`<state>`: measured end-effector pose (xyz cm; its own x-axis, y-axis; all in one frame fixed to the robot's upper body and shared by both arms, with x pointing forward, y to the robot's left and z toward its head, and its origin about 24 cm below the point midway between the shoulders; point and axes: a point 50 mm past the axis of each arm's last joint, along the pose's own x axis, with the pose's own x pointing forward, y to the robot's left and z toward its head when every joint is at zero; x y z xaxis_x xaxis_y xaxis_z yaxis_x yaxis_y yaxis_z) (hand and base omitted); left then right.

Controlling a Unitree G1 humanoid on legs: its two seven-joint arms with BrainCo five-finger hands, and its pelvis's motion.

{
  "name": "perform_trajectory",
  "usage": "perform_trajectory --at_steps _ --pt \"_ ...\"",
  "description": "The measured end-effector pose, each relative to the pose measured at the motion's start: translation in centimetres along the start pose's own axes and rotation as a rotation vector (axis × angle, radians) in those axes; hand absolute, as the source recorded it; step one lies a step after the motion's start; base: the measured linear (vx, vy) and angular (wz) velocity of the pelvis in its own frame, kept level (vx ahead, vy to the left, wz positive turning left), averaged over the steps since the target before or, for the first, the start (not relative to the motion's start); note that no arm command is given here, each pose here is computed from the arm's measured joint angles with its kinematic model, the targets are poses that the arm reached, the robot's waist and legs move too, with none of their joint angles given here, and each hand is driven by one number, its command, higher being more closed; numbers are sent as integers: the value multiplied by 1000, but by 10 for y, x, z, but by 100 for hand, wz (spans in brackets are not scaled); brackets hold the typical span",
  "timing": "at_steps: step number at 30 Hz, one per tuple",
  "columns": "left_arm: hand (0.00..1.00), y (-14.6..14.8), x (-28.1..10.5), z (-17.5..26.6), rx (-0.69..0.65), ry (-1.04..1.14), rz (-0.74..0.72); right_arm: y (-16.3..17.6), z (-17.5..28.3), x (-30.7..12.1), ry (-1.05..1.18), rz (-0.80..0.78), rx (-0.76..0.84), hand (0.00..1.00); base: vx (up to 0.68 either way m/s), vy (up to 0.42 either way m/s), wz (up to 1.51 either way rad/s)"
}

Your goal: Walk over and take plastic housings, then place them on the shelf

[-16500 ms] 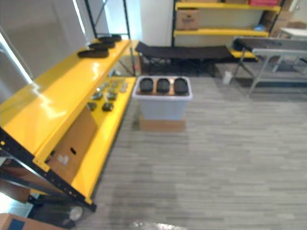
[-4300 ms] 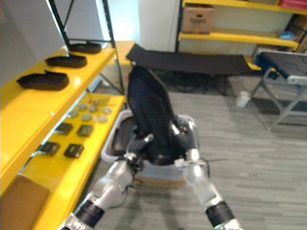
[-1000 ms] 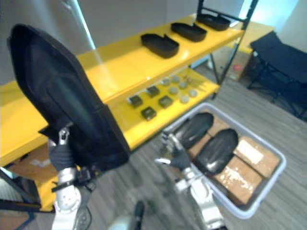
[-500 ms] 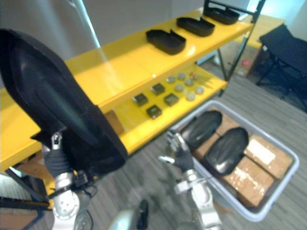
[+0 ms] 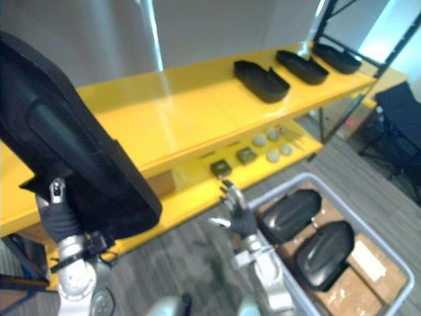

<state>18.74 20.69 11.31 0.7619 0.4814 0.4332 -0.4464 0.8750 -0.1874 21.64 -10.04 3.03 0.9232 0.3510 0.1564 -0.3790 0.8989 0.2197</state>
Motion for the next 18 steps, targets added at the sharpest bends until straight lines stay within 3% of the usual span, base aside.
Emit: perform_trajectory --at_steps 5,9,11,14,18 --pt "100 0 0 -9 28 50 6 -1 8 0 -31 46 19 0 132 -305 47" --pt "100 -8 -11 -15 26 92 20 0 24 15 -83 242 7 0 93 -285 7" --pt "100 -10 -10 -15 16 99 41 22 32 27 -120 380 27 0 28 -189 15" --pt "100 -10 -9 -16 7 108 105 88 50 45 -218 664 83 0 -14 -83 47" --pt "100 -8 -9 -16 -8 117 124 116 59 60 -270 696 128 0 -15 -7 89"
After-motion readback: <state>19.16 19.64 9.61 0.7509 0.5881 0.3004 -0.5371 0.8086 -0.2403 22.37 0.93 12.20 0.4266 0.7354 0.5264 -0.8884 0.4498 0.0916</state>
